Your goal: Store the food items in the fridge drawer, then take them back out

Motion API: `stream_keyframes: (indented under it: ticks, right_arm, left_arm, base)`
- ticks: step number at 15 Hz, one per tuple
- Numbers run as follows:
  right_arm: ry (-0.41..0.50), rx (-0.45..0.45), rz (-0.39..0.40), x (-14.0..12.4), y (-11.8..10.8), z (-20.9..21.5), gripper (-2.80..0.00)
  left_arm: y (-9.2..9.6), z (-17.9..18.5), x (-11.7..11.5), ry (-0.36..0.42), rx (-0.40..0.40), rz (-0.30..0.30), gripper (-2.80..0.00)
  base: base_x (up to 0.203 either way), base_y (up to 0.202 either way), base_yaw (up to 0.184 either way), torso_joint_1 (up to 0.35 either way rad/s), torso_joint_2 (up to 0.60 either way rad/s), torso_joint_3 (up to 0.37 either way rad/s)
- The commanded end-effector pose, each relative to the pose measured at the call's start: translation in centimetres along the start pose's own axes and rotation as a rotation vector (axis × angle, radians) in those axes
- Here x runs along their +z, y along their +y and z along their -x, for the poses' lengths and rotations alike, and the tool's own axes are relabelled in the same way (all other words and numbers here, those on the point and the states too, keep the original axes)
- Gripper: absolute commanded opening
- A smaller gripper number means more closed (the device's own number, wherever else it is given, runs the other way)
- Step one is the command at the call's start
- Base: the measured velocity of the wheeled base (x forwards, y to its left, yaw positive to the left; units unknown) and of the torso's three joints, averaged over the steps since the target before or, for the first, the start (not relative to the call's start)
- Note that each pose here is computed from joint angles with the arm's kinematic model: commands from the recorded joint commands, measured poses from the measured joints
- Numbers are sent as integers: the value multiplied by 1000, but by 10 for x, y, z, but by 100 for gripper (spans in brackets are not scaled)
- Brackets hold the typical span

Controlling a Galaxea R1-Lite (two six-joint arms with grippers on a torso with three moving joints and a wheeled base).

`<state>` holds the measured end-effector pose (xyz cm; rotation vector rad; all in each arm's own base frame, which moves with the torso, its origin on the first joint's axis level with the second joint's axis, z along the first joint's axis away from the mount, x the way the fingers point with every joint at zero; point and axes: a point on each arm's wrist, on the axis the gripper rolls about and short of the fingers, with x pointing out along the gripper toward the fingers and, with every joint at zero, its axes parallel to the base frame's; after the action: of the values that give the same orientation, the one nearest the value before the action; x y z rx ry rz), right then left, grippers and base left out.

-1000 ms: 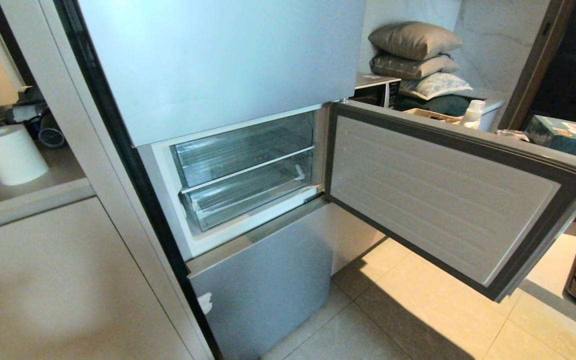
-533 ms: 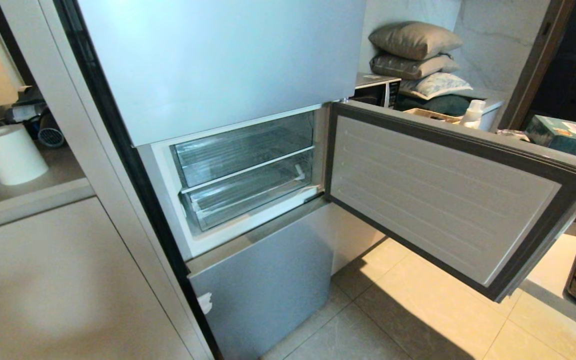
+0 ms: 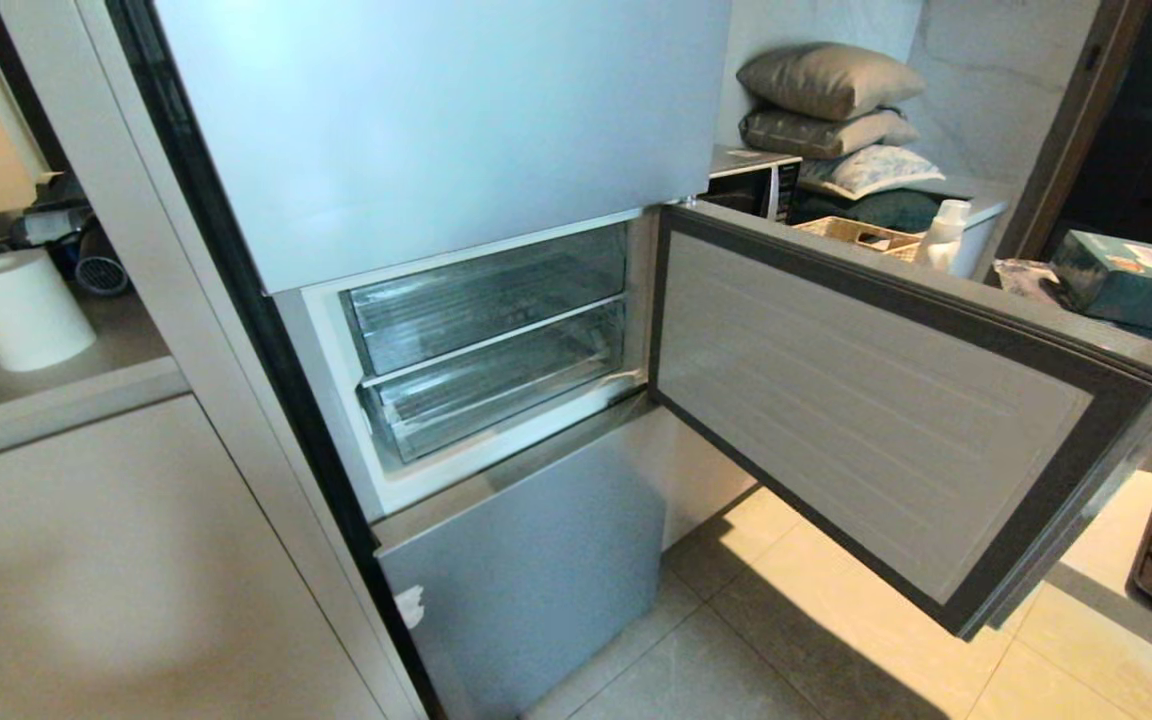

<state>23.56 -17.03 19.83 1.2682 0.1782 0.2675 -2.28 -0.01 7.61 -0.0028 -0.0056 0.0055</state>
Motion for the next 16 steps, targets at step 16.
stream_keyframes:
  ticks: [16]
  right_arm:
    - [-323, -366, 450, 4, -53, -67, -280]
  left_arm:
    - [0, 0, 0, 1, 1, 0, -280]
  base:
    - [0, 0, 0, 0, 0, 0]
